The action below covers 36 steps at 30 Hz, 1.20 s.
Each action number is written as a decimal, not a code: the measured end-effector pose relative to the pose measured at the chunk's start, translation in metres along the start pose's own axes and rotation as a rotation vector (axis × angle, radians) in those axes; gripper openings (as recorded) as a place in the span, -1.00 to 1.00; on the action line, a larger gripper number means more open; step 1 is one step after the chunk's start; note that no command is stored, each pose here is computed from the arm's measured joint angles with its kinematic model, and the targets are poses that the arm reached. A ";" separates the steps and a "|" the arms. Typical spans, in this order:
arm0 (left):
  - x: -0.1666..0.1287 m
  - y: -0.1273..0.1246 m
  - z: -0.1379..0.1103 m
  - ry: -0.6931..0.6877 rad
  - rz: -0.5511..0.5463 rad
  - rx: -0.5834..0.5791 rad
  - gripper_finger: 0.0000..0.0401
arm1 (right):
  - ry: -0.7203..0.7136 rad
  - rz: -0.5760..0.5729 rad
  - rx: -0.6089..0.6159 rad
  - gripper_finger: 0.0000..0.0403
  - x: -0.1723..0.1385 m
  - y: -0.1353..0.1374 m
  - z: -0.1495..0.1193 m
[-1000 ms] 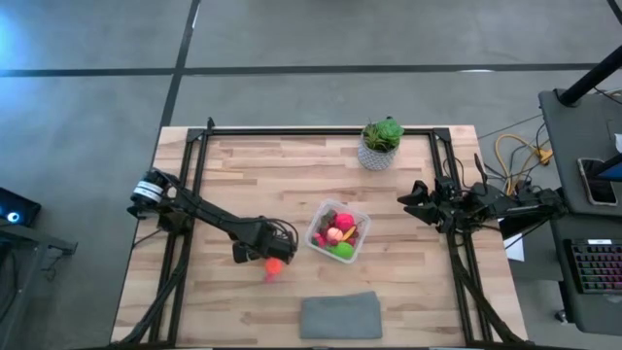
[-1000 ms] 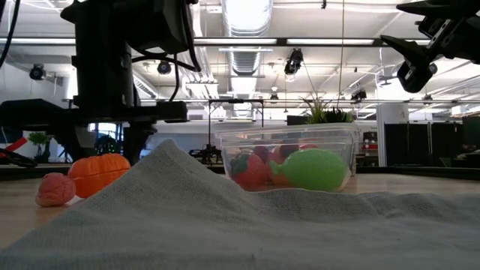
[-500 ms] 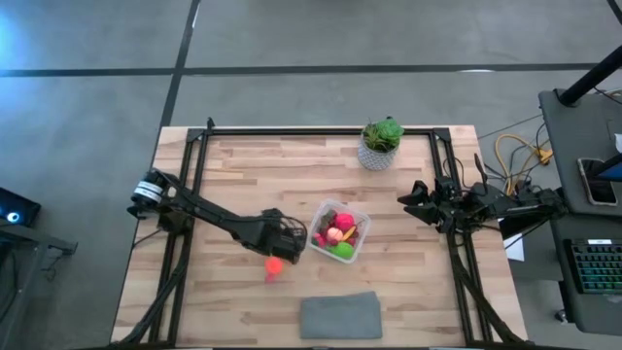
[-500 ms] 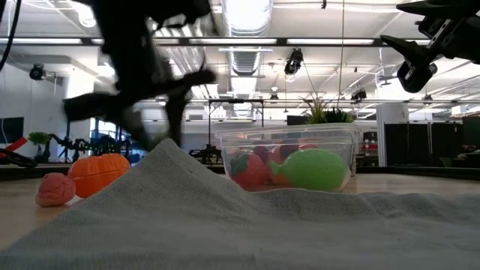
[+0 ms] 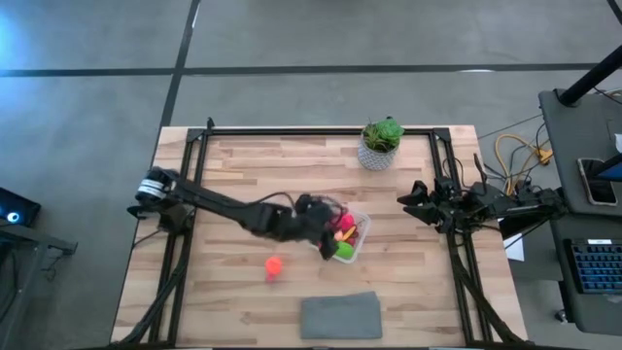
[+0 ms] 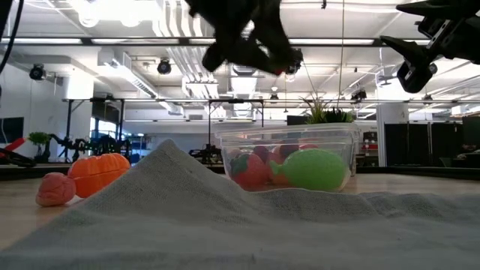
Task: Pick and placing Produce into tupperware
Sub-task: Put the red strawberry into the transparent container, then put the orange pumpkin into the transparent container
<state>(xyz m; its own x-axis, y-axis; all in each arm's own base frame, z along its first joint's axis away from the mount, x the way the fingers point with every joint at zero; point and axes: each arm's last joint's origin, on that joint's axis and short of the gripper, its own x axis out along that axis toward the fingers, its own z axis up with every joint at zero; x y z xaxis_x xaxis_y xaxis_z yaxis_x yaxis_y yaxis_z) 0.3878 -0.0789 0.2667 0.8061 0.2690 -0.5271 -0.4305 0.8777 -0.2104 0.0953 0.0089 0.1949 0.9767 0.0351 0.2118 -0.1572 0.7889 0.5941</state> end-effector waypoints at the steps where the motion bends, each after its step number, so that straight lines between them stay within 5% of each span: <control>1: 0.003 0.005 0.001 0.012 0.006 -0.003 -0.27 | 0.001 -0.001 0.000 0.02 0.000 0.000 0.000; 9: 0.017 0.036 0.010 0.134 0.007 -0.222 -0.27 | 0.005 -0.004 -0.001 0.02 0.000 0.000 -0.001; 19: 0.021 0.039 0.011 0.164 -0.017 -0.443 -0.14 | 0.005 -0.004 -0.001 0.02 0.000 0.000 0.000; 29: 0.020 0.040 0.010 0.173 -0.018 -0.424 0.45 | 0.005 -0.004 -0.001 0.02 0.000 0.000 0.000; 36: -0.012 0.020 -0.018 0.500 -0.177 -0.116 0.49 | 0.005 -0.003 0.000 0.02 0.000 0.000 0.000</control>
<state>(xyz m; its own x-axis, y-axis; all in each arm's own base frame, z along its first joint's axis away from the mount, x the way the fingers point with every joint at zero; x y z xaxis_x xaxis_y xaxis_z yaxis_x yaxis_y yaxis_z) 0.3625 -0.0722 0.2537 0.5911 -0.1248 -0.7969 -0.3710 0.8351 -0.4061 0.0958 0.0090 0.1944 0.9780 0.0354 0.2058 -0.1537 0.7893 0.5945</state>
